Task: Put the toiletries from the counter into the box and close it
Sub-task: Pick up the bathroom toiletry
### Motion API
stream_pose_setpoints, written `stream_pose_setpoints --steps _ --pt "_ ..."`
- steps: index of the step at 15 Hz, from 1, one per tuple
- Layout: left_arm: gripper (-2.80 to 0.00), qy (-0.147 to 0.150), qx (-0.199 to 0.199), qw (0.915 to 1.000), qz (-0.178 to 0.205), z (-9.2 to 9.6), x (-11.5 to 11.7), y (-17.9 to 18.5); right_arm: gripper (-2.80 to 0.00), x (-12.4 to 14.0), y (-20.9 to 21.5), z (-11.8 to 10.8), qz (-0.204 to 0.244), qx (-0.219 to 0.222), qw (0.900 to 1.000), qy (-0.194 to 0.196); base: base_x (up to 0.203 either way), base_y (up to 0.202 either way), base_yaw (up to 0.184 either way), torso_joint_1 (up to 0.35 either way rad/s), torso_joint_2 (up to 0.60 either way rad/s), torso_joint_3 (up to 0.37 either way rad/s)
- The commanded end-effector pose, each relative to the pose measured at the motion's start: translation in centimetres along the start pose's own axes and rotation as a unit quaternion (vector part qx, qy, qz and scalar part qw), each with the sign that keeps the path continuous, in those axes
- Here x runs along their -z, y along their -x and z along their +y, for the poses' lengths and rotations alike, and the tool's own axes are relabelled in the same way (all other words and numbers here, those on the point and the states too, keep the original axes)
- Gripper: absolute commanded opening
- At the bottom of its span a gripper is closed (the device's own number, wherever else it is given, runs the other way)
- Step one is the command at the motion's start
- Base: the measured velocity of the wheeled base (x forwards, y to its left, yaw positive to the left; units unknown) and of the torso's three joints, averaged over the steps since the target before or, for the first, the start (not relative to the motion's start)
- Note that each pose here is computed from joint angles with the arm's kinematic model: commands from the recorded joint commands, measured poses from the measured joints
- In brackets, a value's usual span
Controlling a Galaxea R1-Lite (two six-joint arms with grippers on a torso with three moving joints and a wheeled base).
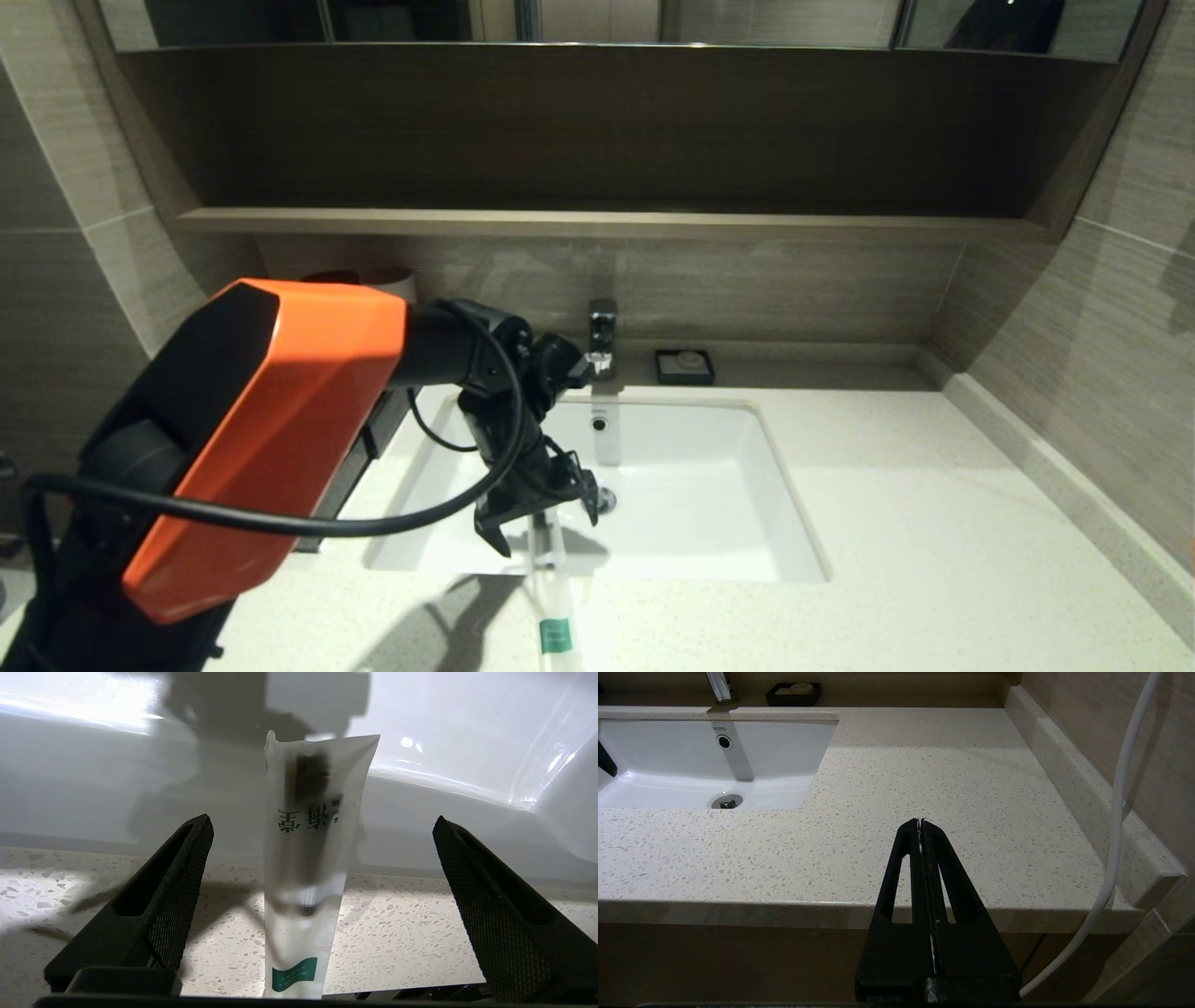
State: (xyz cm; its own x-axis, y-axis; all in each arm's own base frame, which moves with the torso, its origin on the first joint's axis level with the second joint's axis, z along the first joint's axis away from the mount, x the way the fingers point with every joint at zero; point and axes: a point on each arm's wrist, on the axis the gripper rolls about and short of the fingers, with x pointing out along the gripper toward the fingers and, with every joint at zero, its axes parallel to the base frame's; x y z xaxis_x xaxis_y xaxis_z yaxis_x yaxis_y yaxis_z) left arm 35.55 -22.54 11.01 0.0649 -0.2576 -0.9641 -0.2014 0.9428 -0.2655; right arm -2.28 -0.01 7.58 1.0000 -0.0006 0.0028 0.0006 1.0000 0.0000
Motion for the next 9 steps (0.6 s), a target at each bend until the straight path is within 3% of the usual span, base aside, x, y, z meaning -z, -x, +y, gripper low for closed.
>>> stream_pose_setpoints --steps 1,7,8,9 --pt "0.0 0.003 -0.004 1.0 0.004 0.03 0.13 -0.02 -2.8 0.04 -0.01 0.0 0.001 0.0 1.0 0.0 0.0 0.0 0.0 0.0 0.0 0.0" --pt "0.0 -0.002 -0.008 0.9999 0.01 -0.31 0.53 -0.38 -2.8 0.04 -0.01 0.0 0.001 0.0 1.0 0.0 0.0 0.0 0.0 0.0 0.0 0.0" --pt "-2.8 -0.002 -0.008 0.9999 0.01 -0.3 0.52 -0.44 -2.8 0.04 -0.01 0.0 0.001 0.0 1.0 0.0 0.0 0.0 0.0 0.0 0.0 0.0" --pt "-2.8 -0.002 -0.01 0.9999 0.011 -0.28 0.49 -0.61 -2.8 0.04 -0.01 0.0 0.001 0.0 1.0 0.0 0.0 0.0 0.0 0.0 0.0 0.0"
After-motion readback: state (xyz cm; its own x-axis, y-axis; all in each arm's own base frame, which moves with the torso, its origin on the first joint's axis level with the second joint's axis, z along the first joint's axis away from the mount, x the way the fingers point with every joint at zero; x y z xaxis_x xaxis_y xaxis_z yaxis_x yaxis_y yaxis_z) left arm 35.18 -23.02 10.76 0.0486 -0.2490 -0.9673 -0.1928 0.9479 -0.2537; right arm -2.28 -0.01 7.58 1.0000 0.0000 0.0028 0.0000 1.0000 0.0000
